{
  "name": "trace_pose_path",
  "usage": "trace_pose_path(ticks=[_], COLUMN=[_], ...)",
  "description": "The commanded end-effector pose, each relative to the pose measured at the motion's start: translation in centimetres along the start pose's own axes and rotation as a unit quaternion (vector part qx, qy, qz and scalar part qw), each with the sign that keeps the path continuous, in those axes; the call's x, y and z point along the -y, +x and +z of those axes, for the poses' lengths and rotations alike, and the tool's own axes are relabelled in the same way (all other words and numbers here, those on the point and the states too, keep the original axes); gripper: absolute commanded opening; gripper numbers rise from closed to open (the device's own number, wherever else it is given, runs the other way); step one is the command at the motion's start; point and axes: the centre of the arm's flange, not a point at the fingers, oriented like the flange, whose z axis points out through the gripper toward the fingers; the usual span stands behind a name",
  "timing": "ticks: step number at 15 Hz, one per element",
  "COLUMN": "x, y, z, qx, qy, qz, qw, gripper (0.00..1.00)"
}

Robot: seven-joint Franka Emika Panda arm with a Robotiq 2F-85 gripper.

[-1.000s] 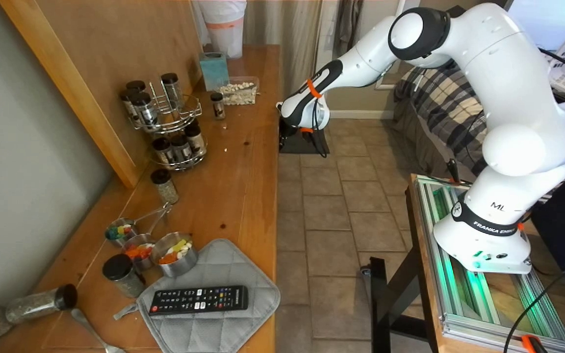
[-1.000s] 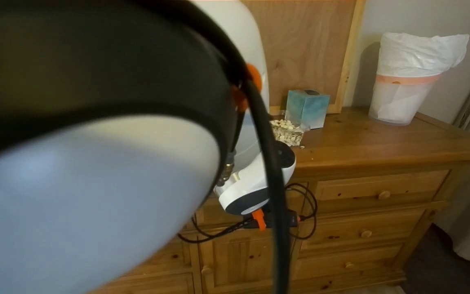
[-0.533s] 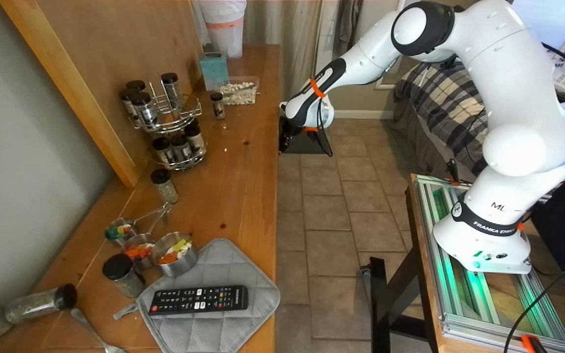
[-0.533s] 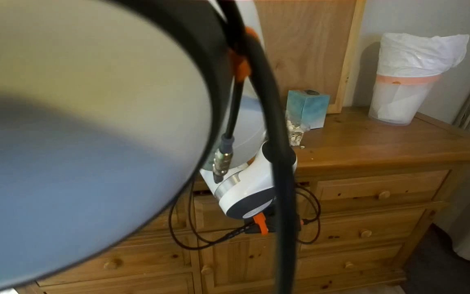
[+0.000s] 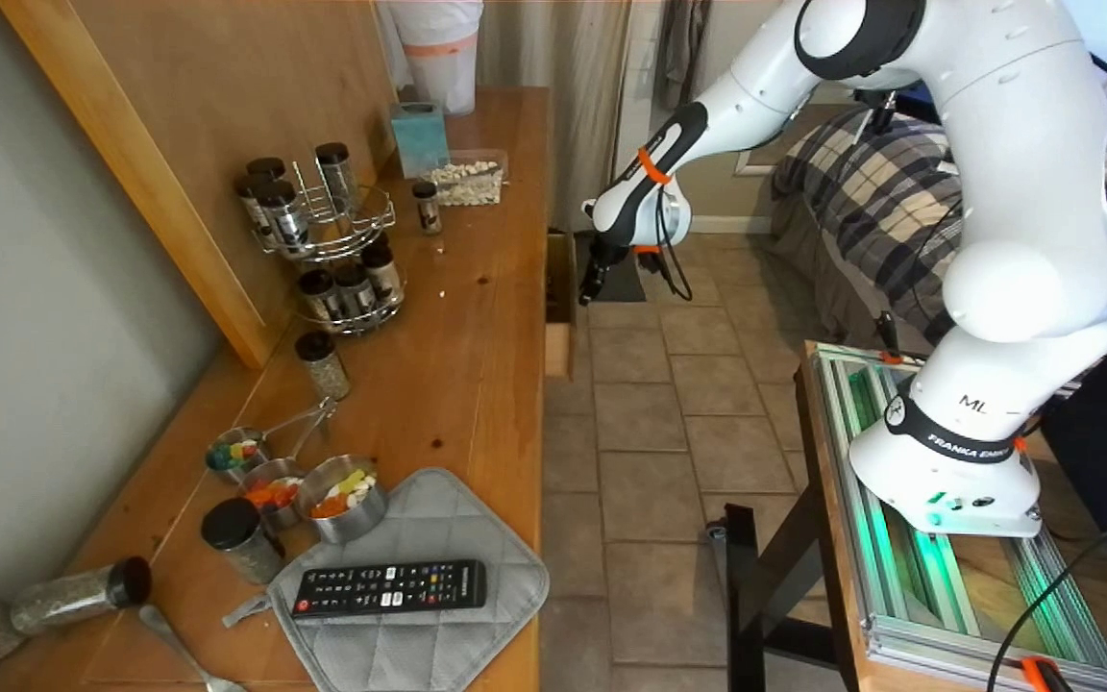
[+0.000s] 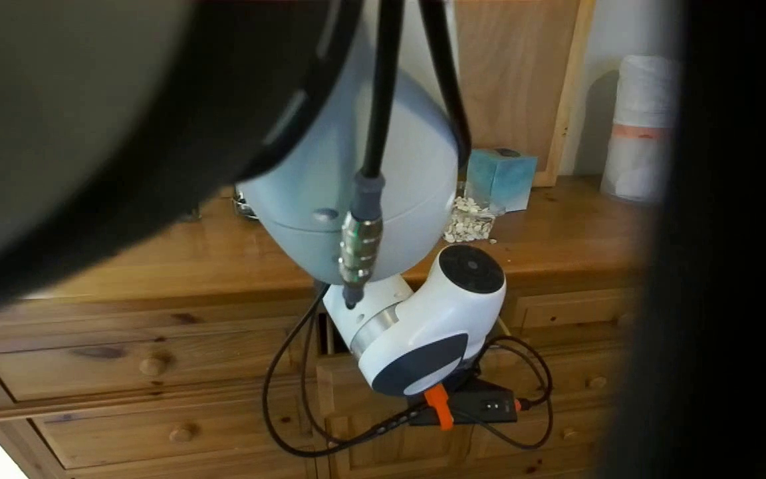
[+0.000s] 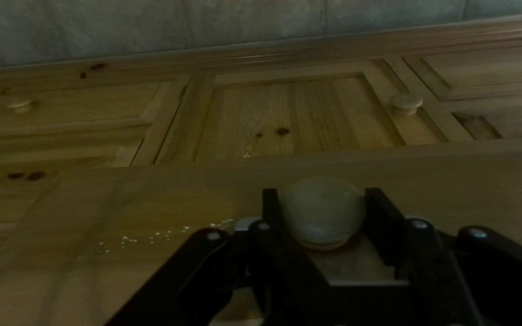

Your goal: Open the middle topmost drawer.

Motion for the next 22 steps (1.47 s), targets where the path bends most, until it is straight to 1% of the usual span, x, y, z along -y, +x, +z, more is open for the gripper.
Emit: trace_pose_path(ticks=[1, 6, 9, 13, 16, 18, 20, 22], x=[1.1, 0.8, 0.2, -0.1, -0.2, 0.2, 0.7, 0.9], y=[-5.9, -9.8, -12.0, -13.3, -13.7, -14.5, -15.4, -15.9], z=[-0.5, -1.7, -2.3, -2.3, -2.8, -3.0, -2.7, -2.6], qx=[0.051, 0.090, 0.104, 0.115, 0.111, 0.115, 0.123, 0.124], qy=[0.000, -0.005, -0.013, -0.012, -0.016, -0.006, 0.008, 0.012], qz=[-0.006, -0.014, -0.008, -0.008, -0.006, -0.010, -0.001, 0.005], qw=[0.9987, 0.9958, 0.9944, 0.9933, 0.9937, 0.9933, 0.9924, 0.9922], gripper=[0.25, 0.25, 0.25, 0.25, 0.25, 0.25, 0.25, 0.25])
